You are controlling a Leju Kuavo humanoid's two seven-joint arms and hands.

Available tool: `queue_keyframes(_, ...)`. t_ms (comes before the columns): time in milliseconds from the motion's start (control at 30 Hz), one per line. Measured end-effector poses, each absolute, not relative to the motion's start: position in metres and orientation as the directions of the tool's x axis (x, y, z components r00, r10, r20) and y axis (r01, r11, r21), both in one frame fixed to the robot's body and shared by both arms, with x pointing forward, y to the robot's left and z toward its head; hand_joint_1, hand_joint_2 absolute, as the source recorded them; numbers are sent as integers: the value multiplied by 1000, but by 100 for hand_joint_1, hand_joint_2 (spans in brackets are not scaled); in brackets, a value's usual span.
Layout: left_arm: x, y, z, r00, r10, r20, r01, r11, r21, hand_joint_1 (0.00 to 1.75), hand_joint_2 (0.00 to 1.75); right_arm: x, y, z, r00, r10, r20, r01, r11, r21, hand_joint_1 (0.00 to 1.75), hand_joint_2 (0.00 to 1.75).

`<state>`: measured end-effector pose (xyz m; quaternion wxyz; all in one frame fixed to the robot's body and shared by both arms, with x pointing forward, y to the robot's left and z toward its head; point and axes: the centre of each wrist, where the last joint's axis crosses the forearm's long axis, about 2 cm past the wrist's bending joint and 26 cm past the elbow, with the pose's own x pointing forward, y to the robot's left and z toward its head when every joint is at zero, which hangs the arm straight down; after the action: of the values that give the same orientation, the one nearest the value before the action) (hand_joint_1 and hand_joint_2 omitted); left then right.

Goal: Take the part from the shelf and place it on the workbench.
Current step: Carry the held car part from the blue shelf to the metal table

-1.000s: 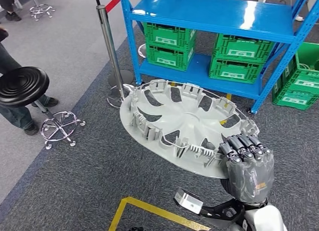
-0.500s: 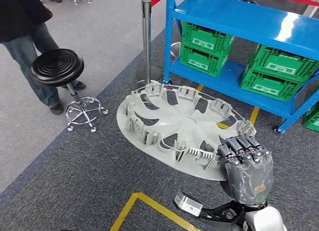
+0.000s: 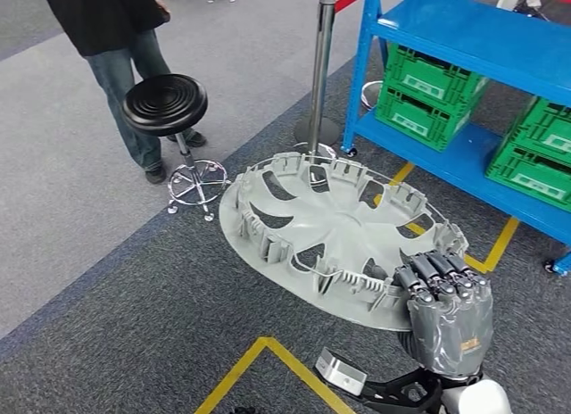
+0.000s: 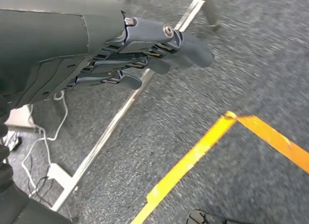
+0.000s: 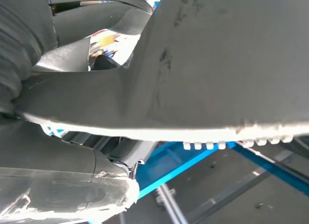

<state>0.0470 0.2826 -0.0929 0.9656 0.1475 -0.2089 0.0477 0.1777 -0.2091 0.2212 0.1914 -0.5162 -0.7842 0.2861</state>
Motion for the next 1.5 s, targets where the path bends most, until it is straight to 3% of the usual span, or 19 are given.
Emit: queue_keyframes(1500, 50, 313, -96, 913, -46, 405, -93, 944, 316, 0, 175, 193, -207, 219, -403, 915, -22, 710, 297, -639, 175, 175)
